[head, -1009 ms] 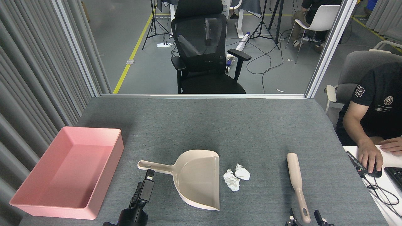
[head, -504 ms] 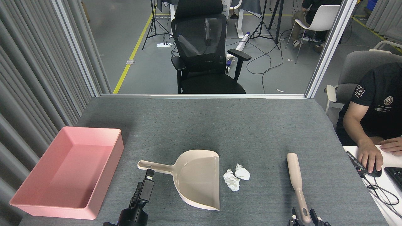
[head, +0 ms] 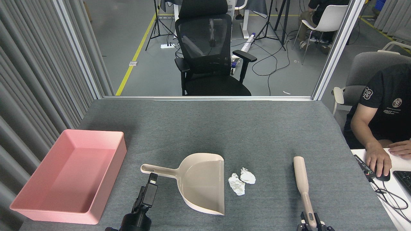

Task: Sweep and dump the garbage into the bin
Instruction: 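Lift the brush with the right gripper and position the dustpan with the left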

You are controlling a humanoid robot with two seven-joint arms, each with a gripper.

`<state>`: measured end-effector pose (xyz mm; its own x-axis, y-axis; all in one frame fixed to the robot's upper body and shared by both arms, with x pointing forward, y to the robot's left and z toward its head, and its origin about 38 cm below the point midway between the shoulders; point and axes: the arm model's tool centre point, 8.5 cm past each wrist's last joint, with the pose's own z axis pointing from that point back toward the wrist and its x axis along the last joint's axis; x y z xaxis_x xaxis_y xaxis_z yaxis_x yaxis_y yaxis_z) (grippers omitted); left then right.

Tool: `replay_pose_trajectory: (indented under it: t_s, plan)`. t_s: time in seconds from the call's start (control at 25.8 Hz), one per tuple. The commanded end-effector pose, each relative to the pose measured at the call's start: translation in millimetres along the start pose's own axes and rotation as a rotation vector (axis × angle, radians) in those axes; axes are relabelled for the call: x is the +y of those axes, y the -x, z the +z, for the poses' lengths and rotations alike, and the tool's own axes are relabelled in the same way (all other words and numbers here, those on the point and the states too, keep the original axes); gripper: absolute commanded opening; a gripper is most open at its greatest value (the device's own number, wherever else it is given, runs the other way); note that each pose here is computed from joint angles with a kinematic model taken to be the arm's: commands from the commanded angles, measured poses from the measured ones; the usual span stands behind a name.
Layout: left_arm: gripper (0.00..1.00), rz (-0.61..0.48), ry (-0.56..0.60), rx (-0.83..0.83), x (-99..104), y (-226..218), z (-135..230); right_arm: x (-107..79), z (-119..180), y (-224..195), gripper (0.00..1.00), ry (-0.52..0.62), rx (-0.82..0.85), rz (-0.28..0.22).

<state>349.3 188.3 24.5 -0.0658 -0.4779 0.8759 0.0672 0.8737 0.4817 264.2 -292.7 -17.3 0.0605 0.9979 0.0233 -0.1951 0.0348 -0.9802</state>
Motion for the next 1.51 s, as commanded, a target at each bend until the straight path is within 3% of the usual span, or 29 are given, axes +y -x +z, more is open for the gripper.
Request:
replay_pose_trajectory:
  t_s: [0.0, 0.12, 0.23, 0.58, 0.93, 1.47]
  plan:
    - [0.99, 0.0, -0.001, 0.001, 0.3, 0.2, -0.2, -0.6, 0.3, -0.7, 0.4, 0.006, -0.009, 0.0]
    - [0.99, 0.0, 0.0, 0.002, 0.0, 0.6, 0.4, -0.6, 0.3, -0.9, 0.39, 0.006, -0.011, 0.0]
    - [0.99, 0.0, 0.011, 0.009, -1.9, 2.9, 0.5, 0.6, 1.4, -3.2, 0.25, 0.002, -0.026, -0.003]
    - [0.99, -0.01, 0.028, 0.027, -5.4, 9.2, -21.5, -3.7, 1.1, -2.5, 0.13, 0.017, -0.033, -0.004]
    - [0.99, -0.189, 0.081, 0.074, -3.4, 28.2, -45.0, -4.3, 3.2, 4.2, 0.13, 0.021, -0.015, -0.005]
    - [0.98, -0.122, 0.071, 0.08, 3.2, 32.5, -67.0, -7.5, 5.0, 10.3, 0.14, 0.03, -0.011, -0.004]
